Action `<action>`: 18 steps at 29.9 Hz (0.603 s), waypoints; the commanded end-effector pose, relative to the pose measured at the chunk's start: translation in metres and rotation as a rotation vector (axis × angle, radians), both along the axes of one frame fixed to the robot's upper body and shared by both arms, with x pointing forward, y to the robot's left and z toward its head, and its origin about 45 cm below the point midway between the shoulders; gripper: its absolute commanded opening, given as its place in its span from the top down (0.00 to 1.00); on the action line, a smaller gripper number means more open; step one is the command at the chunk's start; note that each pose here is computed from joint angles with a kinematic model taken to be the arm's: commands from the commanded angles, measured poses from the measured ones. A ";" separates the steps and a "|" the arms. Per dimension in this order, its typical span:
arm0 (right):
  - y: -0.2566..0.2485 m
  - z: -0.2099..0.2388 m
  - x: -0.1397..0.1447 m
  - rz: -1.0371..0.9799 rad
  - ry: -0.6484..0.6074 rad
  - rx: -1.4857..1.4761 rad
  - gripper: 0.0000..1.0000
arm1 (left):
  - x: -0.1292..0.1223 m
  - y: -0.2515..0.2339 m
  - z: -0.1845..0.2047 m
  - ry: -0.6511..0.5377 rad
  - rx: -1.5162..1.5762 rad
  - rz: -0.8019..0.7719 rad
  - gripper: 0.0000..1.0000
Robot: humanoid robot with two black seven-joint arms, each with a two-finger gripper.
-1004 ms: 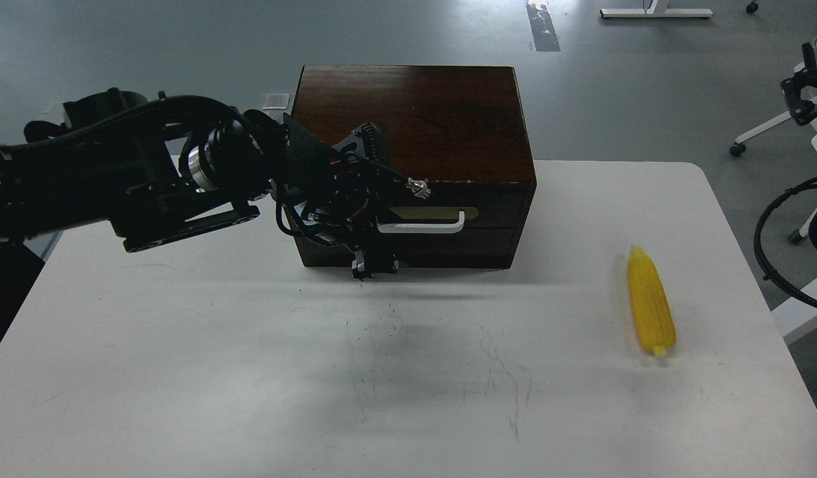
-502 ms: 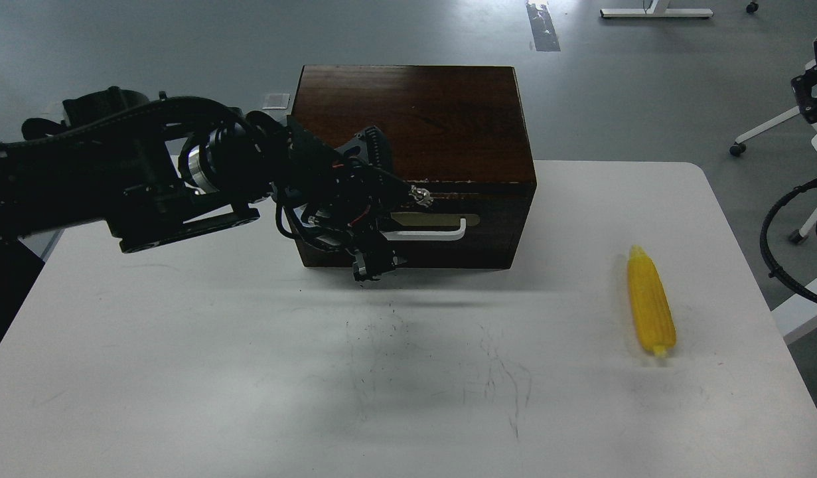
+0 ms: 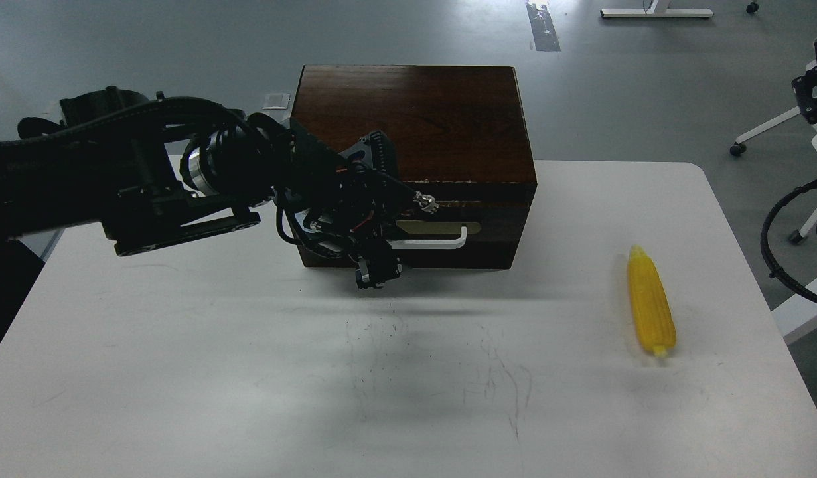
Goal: Put corn in drawer with both arms
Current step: 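Pull the drawer out toward the robot with the left gripper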
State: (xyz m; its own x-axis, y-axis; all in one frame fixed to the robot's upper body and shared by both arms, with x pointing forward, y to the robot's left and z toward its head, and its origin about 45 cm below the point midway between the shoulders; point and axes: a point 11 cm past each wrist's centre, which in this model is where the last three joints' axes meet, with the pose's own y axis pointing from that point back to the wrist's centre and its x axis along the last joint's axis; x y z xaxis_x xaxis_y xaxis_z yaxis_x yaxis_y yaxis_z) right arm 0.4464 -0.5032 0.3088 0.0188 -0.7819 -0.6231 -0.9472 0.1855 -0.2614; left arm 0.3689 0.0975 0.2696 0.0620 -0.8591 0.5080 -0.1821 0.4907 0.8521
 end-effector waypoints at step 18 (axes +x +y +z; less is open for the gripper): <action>-0.001 -0.001 -0.001 -0.003 0.001 0.000 0.00 | -0.011 0.011 0.004 0.011 0.000 -0.017 0.65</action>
